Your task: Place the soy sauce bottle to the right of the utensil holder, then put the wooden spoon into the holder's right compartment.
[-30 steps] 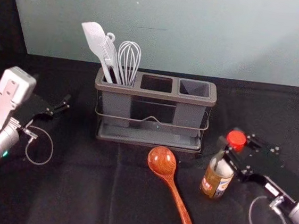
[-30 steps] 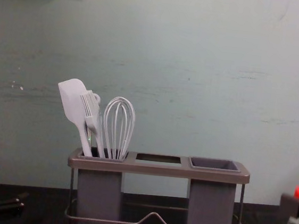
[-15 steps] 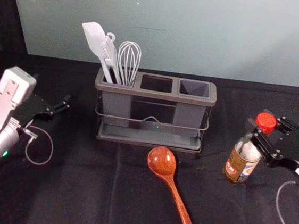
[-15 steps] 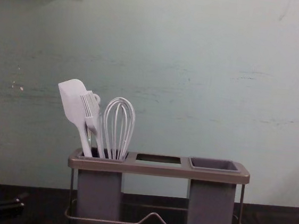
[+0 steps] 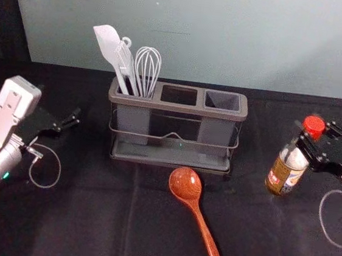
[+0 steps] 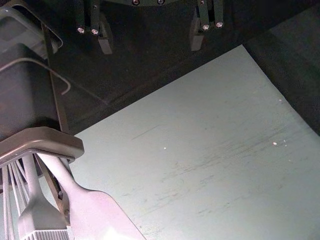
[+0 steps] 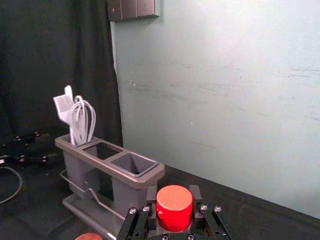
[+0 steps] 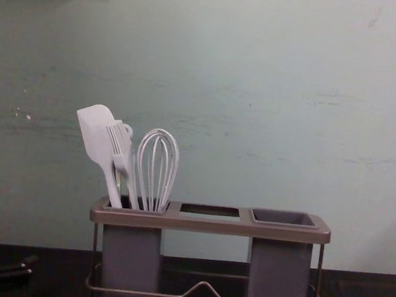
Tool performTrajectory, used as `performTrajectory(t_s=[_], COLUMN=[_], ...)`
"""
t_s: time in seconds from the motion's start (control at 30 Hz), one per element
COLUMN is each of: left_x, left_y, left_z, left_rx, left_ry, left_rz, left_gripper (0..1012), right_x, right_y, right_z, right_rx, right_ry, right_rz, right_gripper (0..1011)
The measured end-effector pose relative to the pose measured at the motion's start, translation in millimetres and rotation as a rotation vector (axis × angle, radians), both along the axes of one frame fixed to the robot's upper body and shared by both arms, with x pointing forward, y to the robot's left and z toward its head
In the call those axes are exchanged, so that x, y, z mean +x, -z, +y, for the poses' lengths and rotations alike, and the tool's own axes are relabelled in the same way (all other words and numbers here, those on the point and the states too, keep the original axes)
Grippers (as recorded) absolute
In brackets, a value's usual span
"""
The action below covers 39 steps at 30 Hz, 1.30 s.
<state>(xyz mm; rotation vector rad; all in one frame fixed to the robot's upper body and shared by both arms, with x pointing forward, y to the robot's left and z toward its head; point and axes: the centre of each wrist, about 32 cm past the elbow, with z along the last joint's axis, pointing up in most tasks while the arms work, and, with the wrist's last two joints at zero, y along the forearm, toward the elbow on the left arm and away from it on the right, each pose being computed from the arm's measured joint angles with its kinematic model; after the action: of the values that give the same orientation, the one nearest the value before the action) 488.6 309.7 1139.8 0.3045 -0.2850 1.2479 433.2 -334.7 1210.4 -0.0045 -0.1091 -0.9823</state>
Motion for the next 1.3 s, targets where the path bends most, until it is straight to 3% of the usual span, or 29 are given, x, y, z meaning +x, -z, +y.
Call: performTrajectory(t_s=[0.3, 0.7, 1.03, 1.3], left_x=[0.0, 0.0, 0.0, 0.0], left_y=[0.0, 0.0, 0.0, 0.0], left_z=[0.0, 0.0, 0.0, 0.0], left_rx=[0.0, 0.0, 0.0, 0.0], left_ry=[0.0, 0.0, 0.0, 0.0], left_rz=[0.0, 0.0, 0.0, 0.0], left_gripper=[1005, 1005, 1005, 1005], right_x=[28.2, 59.2, 75.6, 81.1], right_y=[3.8, 7.3, 12.7, 20.4], right_z=[10.8, 24.0, 34.1, 38.3], right_rx=[-0.012, 0.032, 0.037, 0.048], right_ry=[0.007, 0.01, 0.01, 0.019], right_rz=[0.001, 0.004, 0.028, 0.045], right_gripper=[390, 390, 390, 390])
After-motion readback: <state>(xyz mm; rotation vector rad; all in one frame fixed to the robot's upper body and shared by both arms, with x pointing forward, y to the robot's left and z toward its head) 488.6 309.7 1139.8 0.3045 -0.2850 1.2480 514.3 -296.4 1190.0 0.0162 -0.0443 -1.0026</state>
